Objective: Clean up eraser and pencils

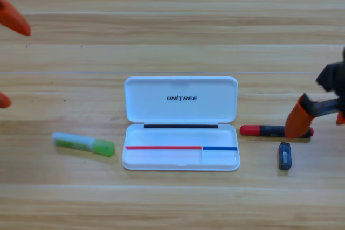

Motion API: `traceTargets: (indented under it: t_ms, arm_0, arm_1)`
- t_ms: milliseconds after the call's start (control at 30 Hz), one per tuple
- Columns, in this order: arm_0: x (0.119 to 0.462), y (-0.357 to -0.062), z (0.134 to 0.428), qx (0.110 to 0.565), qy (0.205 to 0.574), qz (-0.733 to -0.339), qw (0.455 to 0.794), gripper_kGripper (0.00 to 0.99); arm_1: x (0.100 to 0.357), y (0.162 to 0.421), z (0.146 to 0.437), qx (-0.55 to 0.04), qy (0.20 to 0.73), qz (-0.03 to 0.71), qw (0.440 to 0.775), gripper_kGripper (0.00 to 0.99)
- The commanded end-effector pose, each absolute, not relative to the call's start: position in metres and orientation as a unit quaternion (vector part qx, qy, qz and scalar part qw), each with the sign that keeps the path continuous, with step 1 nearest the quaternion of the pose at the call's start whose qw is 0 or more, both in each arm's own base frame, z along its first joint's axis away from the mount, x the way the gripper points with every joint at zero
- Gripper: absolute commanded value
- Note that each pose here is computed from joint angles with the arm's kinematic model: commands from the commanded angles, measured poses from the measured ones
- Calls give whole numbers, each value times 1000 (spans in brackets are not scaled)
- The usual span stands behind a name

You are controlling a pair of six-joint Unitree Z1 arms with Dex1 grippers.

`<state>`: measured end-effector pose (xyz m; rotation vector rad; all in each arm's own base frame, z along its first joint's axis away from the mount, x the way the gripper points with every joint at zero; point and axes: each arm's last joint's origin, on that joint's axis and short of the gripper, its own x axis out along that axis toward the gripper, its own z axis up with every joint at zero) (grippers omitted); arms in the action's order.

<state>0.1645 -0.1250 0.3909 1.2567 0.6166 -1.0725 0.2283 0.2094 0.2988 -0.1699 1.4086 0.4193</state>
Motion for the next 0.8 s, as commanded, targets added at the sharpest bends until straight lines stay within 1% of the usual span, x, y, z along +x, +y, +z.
traceTargets:
  t_ms: [33, 167, 233, 367, 533, 600, 733, 800]
  arm_0:
    - [216, -119, 359, 542, 360, -454, 609, 986]
    - [243, -129, 329, 531, 401, -476, 575, 985]
    - [254, -136, 318, 523, 414, -485, 565, 985]
    - [266, -143, 303, 513, 429, -496, 553, 986]
    - [278, -150, 276, 507, 445, -509, 535, 988]
    - [284, -153, 266, 506, 449, -510, 531, 988]
    - [289, -157, 252, 504, 454, -511, 528, 986]
    - [289, -158, 247, 503, 457, -511, 526, 986]
  arm_1:
    - [258, 219, 256, -56, 693, 119, 708, 988]
    - [265, 225, 238, -44, 708, 91, 699, 979]
    - [268, 228, 230, -41, 709, 85, 699, 960]
    - [276, 233, 214, -43, 706, 72, 703, 908]
    - [283, 238, 196, -41, 711, 58, 700, 890]
    - [285, 240, 191, -42, 712, 56, 699, 854]
    - [289, 243, 182, -49, 711, 50, 700, 851]
    - [291, 244, 177, -50, 713, 47, 698, 815]
